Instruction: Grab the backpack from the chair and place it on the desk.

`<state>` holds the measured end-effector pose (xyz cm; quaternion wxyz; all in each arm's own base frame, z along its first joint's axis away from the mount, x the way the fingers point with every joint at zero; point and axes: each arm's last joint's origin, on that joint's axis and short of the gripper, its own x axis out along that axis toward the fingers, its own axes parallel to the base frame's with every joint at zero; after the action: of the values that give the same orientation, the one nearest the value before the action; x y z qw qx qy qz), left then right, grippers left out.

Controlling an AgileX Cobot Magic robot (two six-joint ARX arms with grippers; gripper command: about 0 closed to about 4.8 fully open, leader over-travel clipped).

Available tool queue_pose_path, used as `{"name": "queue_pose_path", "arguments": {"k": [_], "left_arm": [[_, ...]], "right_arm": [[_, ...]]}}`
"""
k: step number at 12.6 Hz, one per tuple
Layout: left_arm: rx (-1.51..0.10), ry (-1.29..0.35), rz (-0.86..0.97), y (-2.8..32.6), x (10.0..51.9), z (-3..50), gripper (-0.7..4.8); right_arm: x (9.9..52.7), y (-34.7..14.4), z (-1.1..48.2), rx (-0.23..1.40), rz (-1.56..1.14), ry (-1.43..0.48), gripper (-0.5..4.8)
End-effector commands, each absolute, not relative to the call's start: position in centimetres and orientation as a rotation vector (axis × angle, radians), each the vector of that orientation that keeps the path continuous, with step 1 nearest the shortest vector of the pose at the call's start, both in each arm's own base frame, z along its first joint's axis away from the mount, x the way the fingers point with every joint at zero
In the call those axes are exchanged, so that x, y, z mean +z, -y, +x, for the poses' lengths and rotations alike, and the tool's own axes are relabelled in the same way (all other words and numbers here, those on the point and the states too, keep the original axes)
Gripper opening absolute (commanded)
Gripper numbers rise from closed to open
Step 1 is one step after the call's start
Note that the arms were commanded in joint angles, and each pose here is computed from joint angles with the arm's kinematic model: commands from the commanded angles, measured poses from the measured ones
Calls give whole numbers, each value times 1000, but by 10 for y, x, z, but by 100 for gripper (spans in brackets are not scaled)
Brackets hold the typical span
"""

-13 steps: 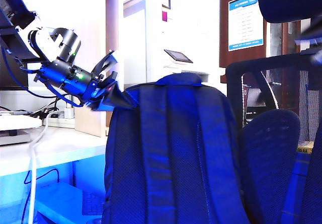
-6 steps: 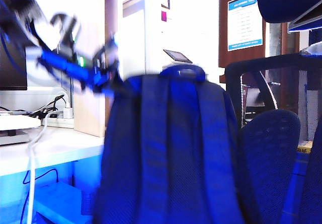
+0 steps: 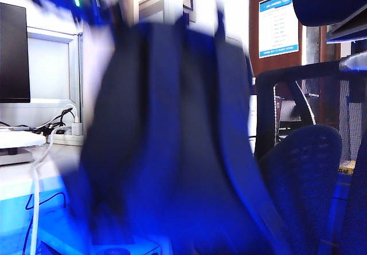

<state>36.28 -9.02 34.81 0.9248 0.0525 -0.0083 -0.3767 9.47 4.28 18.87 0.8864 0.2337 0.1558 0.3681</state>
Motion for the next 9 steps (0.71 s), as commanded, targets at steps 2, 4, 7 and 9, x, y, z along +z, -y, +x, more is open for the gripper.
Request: {"name": "queue_pose_path", "arguments": {"k": [2, 4, 7, 9], "left_arm": [[-527, 416, 124, 33, 440, 328, -5], [-455, 486, 108, 3, 473, 312, -5], [-278, 563, 174, -48, 529, 283, -5], [-138, 589, 201, -74, 549, 267, -5]], "right_arm": [[212, -43, 91, 838, 411, -224, 212], [215, -43, 91, 846, 407, -216, 212], [215, -44, 89, 912, 389, -223, 212], [217, -44, 89, 926, 380, -215, 212]]}}
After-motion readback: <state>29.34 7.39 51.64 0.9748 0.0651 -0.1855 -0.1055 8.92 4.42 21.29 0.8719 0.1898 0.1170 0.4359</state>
